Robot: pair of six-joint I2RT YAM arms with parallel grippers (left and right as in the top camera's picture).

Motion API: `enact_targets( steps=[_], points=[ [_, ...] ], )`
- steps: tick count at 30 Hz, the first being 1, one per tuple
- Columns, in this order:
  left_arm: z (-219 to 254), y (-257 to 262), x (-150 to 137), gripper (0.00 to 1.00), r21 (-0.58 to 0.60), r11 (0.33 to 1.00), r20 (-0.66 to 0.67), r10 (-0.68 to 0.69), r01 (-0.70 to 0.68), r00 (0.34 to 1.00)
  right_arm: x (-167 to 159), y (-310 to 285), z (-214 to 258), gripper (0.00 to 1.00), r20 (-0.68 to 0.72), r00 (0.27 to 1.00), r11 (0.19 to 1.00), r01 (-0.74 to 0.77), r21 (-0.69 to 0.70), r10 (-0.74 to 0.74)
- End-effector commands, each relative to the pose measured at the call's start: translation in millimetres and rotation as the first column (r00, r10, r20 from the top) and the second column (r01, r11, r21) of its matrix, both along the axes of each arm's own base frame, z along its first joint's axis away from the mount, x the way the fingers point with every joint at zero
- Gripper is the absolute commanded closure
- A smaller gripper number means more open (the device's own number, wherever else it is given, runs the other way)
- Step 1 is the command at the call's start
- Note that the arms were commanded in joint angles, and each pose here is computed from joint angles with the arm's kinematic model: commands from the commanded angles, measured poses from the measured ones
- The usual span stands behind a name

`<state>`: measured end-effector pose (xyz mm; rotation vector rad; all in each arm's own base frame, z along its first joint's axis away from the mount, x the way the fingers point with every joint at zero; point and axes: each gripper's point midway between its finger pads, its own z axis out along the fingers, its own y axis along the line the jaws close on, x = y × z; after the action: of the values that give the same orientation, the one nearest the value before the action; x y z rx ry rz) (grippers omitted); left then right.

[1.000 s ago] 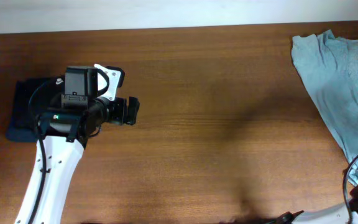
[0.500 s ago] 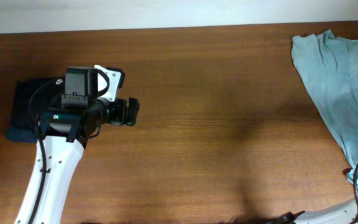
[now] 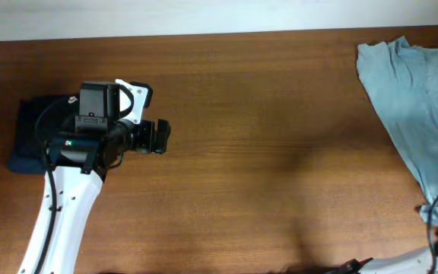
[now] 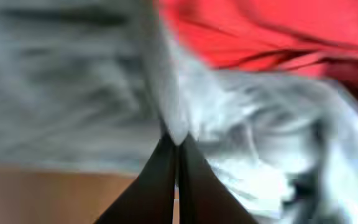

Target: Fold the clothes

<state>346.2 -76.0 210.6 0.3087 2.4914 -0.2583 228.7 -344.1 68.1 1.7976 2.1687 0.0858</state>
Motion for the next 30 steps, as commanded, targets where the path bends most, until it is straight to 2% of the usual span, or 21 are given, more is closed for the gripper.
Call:
enact_targets(
  steps=[1, 4, 6, 9, 11, 12, 14, 15, 16, 18, 19, 20, 22, 24, 26, 30],
  points=[
    [5.6, 2.2, 3.6, 0.01, 0.004, 1.0, 0.017, 0.007, -0.007, 1.0, 59.6, 23.5, 128.4, 0.96, 0.298, 0.935, 0.974, -0.144, -0.174, 0.191],
    [5.7, 2.2, 3.5, 0.01, 0.004, 1.0, 0.017, 0.007, -0.007, 1.0, 82.7, 71.2, 212.5, 0.96, 0.394, 0.844, 0.916, -0.247, -0.317, 0.365],
    [5.8, 2.3, 3.7, 0.01, 0.004, 1.0, 0.018, 0.008, -0.008, 1.0, 94.3, 110.2, 251.3, 0.96, 0.424, 0.779, 0.869, -0.305, -0.388, 0.463],
    [10.0, 8.3, 7.8, 0.01, 0.018, 0.999, 0.036, 0.028, -0.029, 0.999, 110.4, 174.4, 286.8, 0.96, 0.441, 0.666, 0.787, -0.402, -0.467, 0.602],
    [26.6, 22.6, 14.8, 0.01, 0.053, 0.995, 0.083, 0.075, -0.08, 0.994, 123.8, 237.7, 304.5, 0.96, 0.448, 0.537, 0.698, -0.502, -0.51, 0.714],
    [37.5, 28.9, 17.9, 0.01, 0.063, 0.993, 0.111, 0.096, -0.104, 0.989, 127.3, 255.9, 307.8, 0.96, 0.45, 0.497, 0.67, -0.531, -0.519, 0.742],
    [68.0, 42.1, 22.9, 0.01, 0.073, 0.985, 0.187, 0.138, -0.153, 0.973, 137.4, 313.5, 316.0, 0.96, 0.453, 0.357, 0.571, -0.613, -0.546, 0.817],
    [89.7, 51.0, 25.2, 0.01, 0.073, 0.98, 0.241, 0.163, -0.186, 0.957, 141.3, 352.2, 320.7, 0.96, 0.458, 0.255, 0.5, -0.658, -0.563, 0.852],
    [106.7, 57.5, 26.2, 0.01, 0.069, 0.975, 0.282, 0.182, -0.209, 0.942, 142.7, 369.0, 322.5, 0.96, 0.46, 0.21, 0.468, -0.675, -0.57, 0.863],
    [146.1, 70.6, 25.9, 0.01, 0.056, 0.965, 0.372, 0.218, -0.257, 0.902, 142.7, 431.6, 332.6, 0.96, 0.469, 0.029, 0.347, -0.714, -0.608, 0.883],
    [164.0, 75.1, 24.5, 0.01, 0.045, 0.962, 0.41, 0.229, -0.27, 0.883, 140.6, 457.9, 338.6, 0.96, 0.474, -0.05, 0.299, -0.718, -0.629, 0.879],
    [186.1, 81.7, 21.7, 0.01, 0.03, 0.957, 0.457, 0.244, -0.289, 0.855, 134.5, 504.0, 351.3, 0.96, 0.476, -0.191, 0.217, -0.705, -0.675, 0.859],
    [208.5, 90.2, 17.4, 0.01, 0.015, 0.95, 0.503, 0.263, -0.313, 0.823, 120.1, 561.5, 369.3, 0.96, 0.472, -0.362, 0.134, -0.663, -0.737, 0.804],
    [217.7, 95.1, 14.6, 0.01, 0.009, 0.945, 0.521, 0.274, -0.326, 0.808, 106.0, 598.2, 381.5, 0.96, 0.465, -0.465, 0.093, -0.625, -0.775, 0.753],
    [219.6, 99.4, 12.1, 0.01, 0.008, 0.941, 0.524, 0.284, -0.338, 0.803, 96.6, 625.0, 386.3, 0.96, 0.456, -0.51, 0.077, -0.6, -0.796, 0.729],
    [211.8, 102.0, 8.8, 0.01, 0.031, 0.94, 0.498, 0.281, -0.34, 0.82, 104.0, 624.5, 376.6, 0.96, 0.443, -0.45, 0.096, -0.61, -0.787, 0.776]
  ],
)
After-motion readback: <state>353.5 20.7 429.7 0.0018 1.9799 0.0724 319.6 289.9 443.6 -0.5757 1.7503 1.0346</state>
